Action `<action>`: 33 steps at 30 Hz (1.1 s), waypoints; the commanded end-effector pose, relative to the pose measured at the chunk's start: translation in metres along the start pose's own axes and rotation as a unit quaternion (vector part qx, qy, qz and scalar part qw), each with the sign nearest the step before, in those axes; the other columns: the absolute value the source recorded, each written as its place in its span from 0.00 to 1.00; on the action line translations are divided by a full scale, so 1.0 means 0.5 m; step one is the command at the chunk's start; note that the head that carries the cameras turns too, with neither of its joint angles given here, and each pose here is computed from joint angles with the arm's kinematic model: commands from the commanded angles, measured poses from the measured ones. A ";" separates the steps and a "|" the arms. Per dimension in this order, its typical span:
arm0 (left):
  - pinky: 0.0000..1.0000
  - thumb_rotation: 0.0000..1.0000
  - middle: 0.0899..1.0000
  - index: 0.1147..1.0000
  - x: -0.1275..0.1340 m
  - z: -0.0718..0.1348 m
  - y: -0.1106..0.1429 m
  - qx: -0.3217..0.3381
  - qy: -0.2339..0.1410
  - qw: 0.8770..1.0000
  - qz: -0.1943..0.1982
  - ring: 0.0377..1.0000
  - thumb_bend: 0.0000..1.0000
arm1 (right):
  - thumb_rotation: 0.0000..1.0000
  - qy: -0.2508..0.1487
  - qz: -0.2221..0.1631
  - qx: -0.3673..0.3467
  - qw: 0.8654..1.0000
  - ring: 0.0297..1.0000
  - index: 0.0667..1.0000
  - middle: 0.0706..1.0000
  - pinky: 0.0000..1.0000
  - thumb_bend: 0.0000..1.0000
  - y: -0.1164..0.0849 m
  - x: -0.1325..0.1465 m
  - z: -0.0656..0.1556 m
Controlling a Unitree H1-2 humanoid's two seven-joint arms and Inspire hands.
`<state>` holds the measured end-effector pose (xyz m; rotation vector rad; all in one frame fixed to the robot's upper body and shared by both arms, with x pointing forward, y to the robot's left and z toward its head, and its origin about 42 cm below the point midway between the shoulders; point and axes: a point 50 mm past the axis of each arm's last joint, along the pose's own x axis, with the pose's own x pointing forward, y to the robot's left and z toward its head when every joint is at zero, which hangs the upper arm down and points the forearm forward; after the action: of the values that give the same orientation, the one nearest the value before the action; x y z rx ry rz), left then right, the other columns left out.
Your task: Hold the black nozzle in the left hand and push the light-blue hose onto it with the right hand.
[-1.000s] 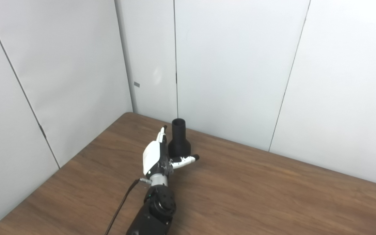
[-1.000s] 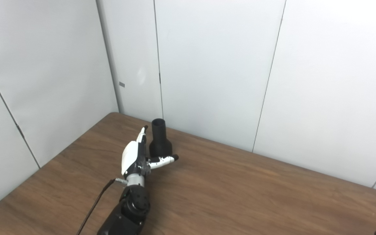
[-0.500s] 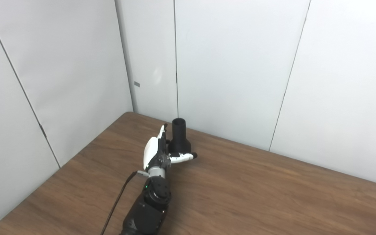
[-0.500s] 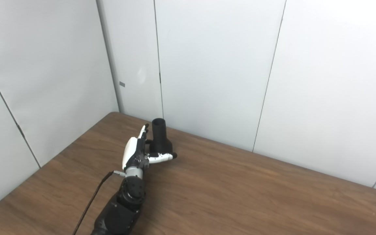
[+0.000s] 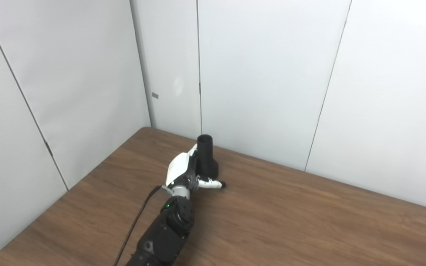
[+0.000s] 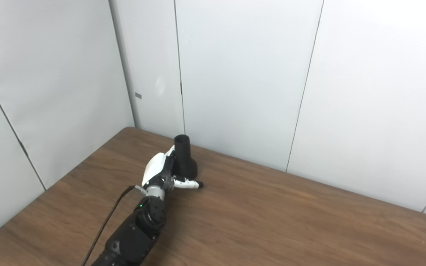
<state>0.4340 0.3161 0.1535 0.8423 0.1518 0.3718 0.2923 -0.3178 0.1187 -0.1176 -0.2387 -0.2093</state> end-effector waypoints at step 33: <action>0.79 0.00 0.59 0.56 -0.029 -0.078 -0.084 0.202 -0.077 0.973 0.079 0.61 0.98 | 0.69 0.015 -0.006 -0.008 1.000 0.46 0.45 0.48 0.34 1.00 -0.017 -0.039 -0.006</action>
<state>0.4397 0.3118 0.1293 1.2446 -0.0220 0.4592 0.2827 -0.3201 0.1188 -0.1269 -0.2296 -0.2158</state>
